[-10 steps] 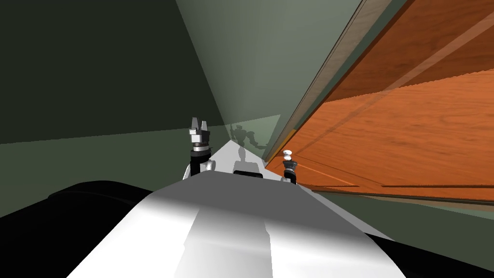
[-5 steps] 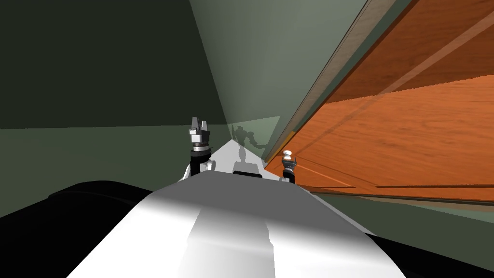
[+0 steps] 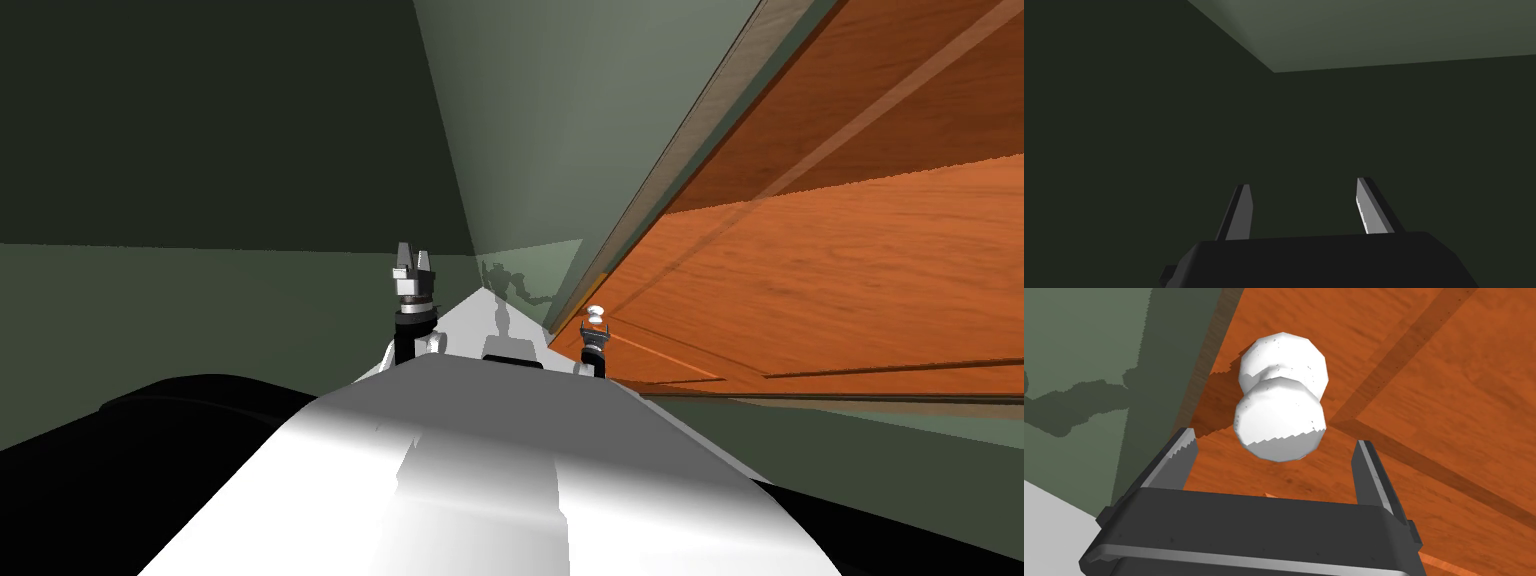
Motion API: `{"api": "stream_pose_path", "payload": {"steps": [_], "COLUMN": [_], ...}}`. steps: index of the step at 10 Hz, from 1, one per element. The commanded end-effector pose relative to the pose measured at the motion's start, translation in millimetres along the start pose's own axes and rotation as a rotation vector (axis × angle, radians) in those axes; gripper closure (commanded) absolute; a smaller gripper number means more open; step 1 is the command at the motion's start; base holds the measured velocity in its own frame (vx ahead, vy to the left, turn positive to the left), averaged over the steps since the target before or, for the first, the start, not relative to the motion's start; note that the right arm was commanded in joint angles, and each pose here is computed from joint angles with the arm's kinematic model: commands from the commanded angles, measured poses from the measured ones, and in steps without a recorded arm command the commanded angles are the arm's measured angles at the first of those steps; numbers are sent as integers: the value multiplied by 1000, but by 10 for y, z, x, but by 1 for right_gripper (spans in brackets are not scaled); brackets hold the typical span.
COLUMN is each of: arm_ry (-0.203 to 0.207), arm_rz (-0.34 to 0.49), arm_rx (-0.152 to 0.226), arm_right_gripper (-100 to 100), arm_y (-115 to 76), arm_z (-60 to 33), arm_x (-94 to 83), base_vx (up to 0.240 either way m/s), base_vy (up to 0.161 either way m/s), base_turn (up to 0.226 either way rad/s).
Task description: Pull the door open
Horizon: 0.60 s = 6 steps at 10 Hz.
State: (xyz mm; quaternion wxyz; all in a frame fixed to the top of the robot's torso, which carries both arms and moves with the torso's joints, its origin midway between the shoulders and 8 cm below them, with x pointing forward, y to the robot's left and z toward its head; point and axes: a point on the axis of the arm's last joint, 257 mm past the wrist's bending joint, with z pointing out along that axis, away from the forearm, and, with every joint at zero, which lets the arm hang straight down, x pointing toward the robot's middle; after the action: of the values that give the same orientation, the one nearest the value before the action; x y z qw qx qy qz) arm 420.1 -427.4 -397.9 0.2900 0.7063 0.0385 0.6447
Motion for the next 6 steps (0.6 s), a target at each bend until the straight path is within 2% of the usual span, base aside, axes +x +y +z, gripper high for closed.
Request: {"api": "stream_pose_path", "payload": {"steps": [1,6], "arm_ry": [-1,-2], "arm_rz": [66,260], "arm_rx": [-3,-12], "arm_right_gripper": [-100,-100], "arm_y": [-54,-219], "arm_z": [-2,18], "arm_x": [34,145], "base_vx": [-104,-96], "base_vy": [-18,-10], "base_turn": [32,25]}}
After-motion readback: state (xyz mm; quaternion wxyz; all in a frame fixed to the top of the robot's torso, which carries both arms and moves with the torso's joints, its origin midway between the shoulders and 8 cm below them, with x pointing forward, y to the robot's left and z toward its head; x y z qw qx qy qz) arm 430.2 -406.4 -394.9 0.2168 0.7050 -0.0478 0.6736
